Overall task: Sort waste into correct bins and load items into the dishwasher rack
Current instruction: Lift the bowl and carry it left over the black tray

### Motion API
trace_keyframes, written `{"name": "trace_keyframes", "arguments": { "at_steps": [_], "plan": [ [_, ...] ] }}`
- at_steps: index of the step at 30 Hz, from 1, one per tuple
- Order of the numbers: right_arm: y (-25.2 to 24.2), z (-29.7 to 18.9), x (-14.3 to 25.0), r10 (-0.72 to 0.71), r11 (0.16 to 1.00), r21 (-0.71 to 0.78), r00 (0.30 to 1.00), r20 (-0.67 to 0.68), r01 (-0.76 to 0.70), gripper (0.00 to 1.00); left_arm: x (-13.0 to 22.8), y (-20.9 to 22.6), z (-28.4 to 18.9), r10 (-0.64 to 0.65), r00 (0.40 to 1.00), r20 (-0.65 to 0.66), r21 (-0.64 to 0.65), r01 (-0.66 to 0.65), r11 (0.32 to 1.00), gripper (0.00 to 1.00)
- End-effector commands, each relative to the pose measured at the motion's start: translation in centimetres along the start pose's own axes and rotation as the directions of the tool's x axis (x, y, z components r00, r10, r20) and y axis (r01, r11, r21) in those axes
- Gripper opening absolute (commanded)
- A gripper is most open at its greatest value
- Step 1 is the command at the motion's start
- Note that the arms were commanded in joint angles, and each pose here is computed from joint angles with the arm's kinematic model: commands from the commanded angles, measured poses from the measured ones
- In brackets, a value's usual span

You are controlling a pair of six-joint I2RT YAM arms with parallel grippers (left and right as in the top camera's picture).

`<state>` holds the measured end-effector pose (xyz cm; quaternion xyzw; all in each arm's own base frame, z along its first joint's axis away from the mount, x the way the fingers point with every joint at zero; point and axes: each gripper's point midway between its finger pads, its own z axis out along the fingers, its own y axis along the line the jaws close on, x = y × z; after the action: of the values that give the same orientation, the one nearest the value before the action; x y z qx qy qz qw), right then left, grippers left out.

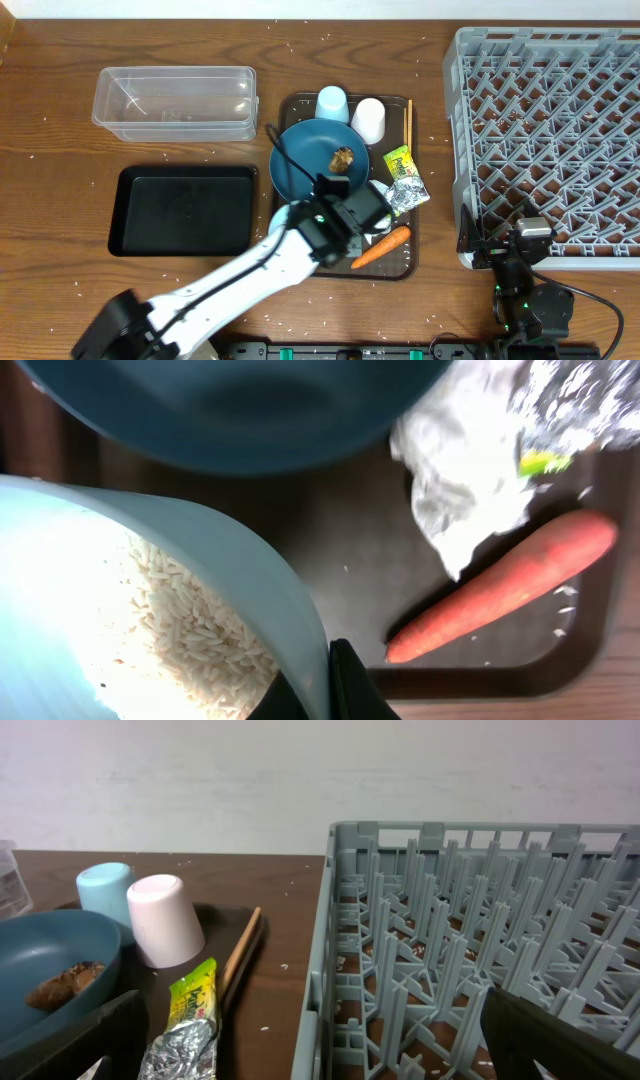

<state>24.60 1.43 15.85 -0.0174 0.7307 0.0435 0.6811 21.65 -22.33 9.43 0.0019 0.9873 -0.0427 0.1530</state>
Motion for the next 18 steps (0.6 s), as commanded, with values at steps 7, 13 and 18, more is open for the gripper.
{"name": "trace_keyframes", "arguments": {
  "at_steps": [7,13,18],
  "plan": [
    [-0.3,0.0,0.0,0.004,1.000,0.014,1.000,0.001,-0.004,0.99,-6.2,5.7,-2.0,-0.130,0.992,-0.008,0.173,0.129,0.976,0.06],
    [-0.3,0.0,0.0,0.004,1.000,0.014,1.000,0.001,-0.004,0.99,-9.1,10.6,-2.2,-0.252,0.966,-0.062,0.319,0.258,0.912,0.06],
    [-0.3,0.0,0.0,0.004,1.000,0.014,1.000,0.001,-0.004,0.99,-10.8,13.3,-2.9,-0.323,0.941,-0.100,0.484,0.330,0.810,0.06]
  ]
}}
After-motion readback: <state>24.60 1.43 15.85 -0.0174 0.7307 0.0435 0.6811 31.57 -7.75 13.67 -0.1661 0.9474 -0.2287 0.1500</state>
